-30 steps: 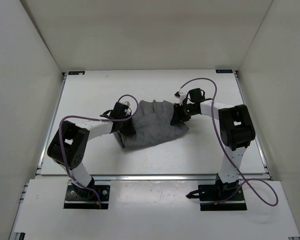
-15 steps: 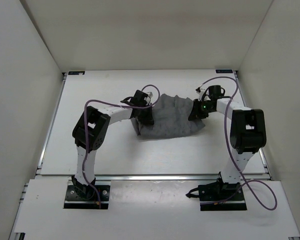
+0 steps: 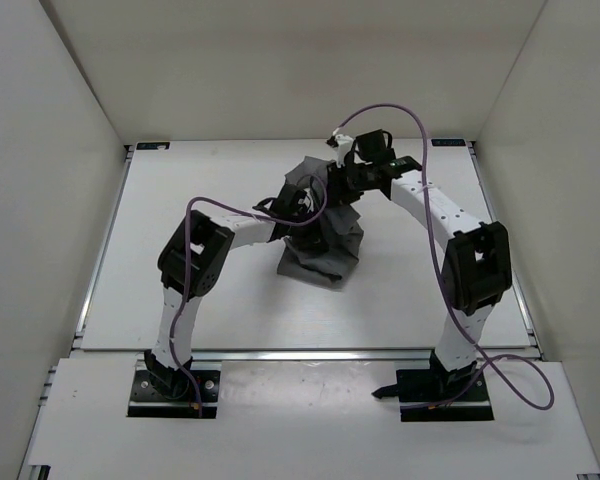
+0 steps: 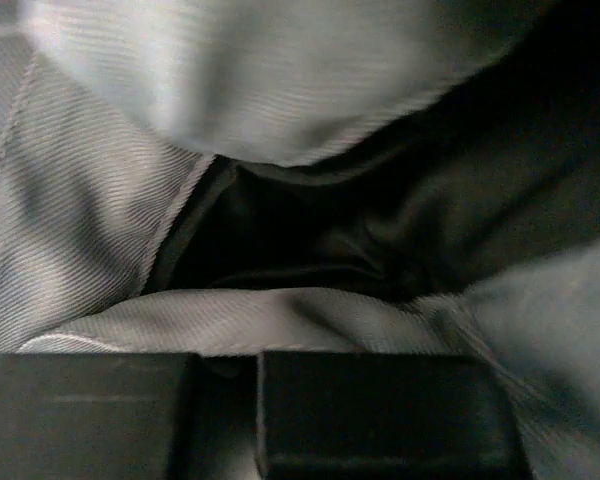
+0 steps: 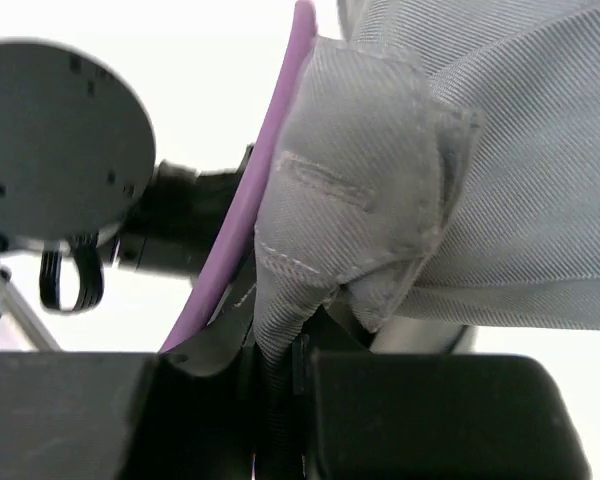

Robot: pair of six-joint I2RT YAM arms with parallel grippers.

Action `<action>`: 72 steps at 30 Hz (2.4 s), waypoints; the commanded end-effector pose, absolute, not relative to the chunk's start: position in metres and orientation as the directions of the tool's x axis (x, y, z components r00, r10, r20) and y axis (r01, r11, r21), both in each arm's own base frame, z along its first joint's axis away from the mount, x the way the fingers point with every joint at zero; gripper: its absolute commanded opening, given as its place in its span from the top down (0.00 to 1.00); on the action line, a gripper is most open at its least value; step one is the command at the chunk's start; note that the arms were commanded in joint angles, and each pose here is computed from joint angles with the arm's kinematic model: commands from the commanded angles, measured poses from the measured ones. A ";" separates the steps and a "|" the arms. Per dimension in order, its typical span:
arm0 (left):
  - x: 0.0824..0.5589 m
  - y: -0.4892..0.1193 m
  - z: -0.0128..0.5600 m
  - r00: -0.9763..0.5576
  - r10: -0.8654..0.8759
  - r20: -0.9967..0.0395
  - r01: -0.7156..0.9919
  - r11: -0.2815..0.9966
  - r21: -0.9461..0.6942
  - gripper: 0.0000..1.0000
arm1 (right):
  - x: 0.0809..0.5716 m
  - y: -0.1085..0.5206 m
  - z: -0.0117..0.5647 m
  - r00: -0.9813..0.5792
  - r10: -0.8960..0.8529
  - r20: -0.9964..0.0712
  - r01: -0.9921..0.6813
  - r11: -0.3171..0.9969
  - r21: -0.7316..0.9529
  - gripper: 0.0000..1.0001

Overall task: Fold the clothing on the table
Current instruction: Fold the skirt

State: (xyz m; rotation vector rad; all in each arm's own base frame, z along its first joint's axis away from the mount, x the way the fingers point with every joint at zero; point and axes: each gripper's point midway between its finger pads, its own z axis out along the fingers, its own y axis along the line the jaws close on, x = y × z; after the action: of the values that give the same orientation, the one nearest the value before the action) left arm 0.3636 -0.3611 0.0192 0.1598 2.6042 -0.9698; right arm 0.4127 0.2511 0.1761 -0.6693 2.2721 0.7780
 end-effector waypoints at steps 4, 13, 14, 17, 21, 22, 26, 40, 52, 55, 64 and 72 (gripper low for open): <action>0.347 -0.323 -0.029 -0.972 -0.074 -0.225 0.077 0.801 -0.594 1.00 | 0.389 0.250 0.156 -0.705 -0.337 -0.624 -0.633 0.697 0.338 1.00; 0.364 -0.271 -0.008 -0.957 -0.156 -0.244 0.011 0.823 -0.568 1.00 | 0.400 0.168 0.157 -0.747 -0.291 -0.598 -0.503 0.836 0.221 1.00; 0.364 -0.268 -0.003 -0.957 -0.155 -0.247 0.013 0.824 -0.567 1.00 | 0.399 0.158 0.160 -0.750 -0.272 -0.603 -0.485 0.846 0.220 1.00; 0.357 -0.254 0.001 -0.962 -0.133 -0.238 0.017 0.843 -0.538 1.00 | 0.396 0.136 0.159 -0.770 -0.221 -0.599 -0.431 0.872 0.233 1.00; 0.352 -0.250 0.017 -0.966 -0.092 -0.241 0.055 0.838 -0.542 1.00 | 0.381 0.135 0.143 -0.805 -0.197 -0.560 -0.415 0.861 0.294 1.00; 0.353 -0.253 0.023 -0.963 -0.094 -0.251 0.061 0.834 -0.548 1.00 | 0.375 0.139 0.139 -0.810 -0.199 -0.552 -0.420 0.854 0.308 1.00; 0.370 -0.271 0.066 -0.930 -0.145 -0.337 0.089 0.802 -0.590 1.00 | 0.359 0.156 0.120 -0.829 -0.224 -0.513 -0.437 0.831 0.343 1.00; 0.393 -0.354 0.064 -0.780 -0.448 -0.438 -0.017 0.714 -0.700 1.00 | 0.336 0.169 0.098 -0.848 -0.218 -0.483 -0.438 0.801 0.408 1.00; 0.399 -0.333 -0.002 -0.786 -0.495 -0.370 -0.156 0.739 -0.655 1.00 | 0.365 0.194 0.166 -0.776 -0.228 -0.589 -0.523 0.754 0.397 1.00; 0.397 -0.337 -0.007 -0.795 -0.499 -0.345 -0.171 0.729 -0.662 1.00 | 0.369 0.219 0.191 -0.759 -0.211 -0.616 -0.557 0.700 0.447 1.00; 0.396 -0.337 -0.011 -0.802 -0.505 -0.318 -0.174 0.708 -0.685 1.00 | 0.355 0.286 0.192 -0.728 -0.288 -0.622 -0.648 0.585 0.488 1.00; 0.402 -0.318 0.035 -0.781 -0.554 -0.288 -0.136 0.601 -0.788 1.00 | 0.368 0.279 0.158 -0.757 -0.339 -0.559 -0.617 0.652 0.440 1.00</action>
State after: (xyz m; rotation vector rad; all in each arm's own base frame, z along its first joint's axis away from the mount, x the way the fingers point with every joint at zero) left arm 0.4055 -0.3404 0.0201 -0.5223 2.3133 -1.0412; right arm 0.3528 0.2782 0.1471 -0.7270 2.4824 0.9268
